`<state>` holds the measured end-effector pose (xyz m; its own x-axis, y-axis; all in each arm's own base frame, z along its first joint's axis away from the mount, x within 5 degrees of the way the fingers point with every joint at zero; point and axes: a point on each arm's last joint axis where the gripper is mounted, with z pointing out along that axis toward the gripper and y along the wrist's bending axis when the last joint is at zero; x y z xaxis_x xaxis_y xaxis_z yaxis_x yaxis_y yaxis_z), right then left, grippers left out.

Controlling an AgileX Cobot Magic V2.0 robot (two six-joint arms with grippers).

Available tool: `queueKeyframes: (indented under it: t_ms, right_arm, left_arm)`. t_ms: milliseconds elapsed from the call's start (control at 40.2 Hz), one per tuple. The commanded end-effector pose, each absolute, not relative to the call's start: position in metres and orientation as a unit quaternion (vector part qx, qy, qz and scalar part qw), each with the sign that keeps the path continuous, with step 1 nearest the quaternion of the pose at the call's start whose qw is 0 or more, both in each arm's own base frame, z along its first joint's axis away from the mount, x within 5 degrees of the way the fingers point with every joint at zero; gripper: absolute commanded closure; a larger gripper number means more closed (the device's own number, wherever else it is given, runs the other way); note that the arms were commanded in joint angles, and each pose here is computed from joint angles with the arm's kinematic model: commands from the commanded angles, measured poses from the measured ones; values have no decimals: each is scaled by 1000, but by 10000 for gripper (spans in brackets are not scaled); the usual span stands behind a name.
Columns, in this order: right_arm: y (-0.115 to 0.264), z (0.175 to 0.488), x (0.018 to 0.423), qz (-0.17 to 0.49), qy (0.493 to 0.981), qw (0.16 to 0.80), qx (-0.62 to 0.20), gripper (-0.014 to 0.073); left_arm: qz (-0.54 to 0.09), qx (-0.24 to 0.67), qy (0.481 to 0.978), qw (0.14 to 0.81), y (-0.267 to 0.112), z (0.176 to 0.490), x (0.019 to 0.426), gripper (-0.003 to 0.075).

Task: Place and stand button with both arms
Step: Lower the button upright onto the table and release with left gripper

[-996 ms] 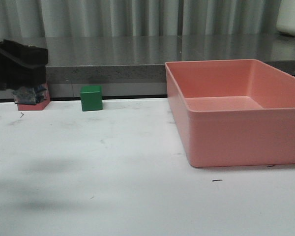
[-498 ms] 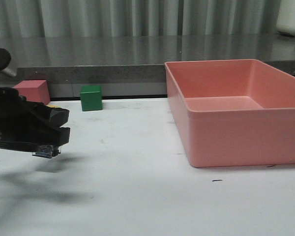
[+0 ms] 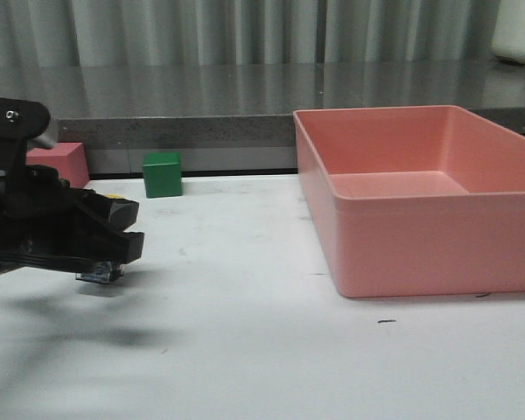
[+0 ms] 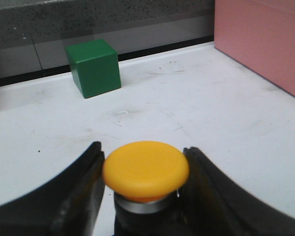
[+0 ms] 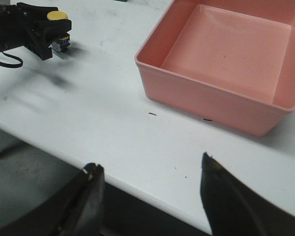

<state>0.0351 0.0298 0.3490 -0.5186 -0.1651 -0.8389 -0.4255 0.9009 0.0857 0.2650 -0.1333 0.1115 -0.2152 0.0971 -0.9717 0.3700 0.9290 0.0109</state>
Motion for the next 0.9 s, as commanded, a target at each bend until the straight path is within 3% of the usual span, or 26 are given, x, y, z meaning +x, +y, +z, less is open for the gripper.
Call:
queueKeyframes:
  t_ms: [0, 299, 648, 872]
  right_arm:
    - [30, 360, 38, 146, 843, 493, -162, 139]
    - [30, 360, 38, 146, 843, 493, -162, 139]
    - [30, 360, 38, 146, 843, 493, -162, 139]
    - [30, 360, 38, 146, 843, 493, -162, 139]
  left_arm:
    - [-138, 128, 678, 711, -138, 147, 269, 512]
    - [-133, 133, 693, 696, -132, 139, 260, 498]
    - [-133, 135, 695, 694, -132, 138, 258, 277]
    - [-133, 135, 697, 692, -131, 137, 256, 243]
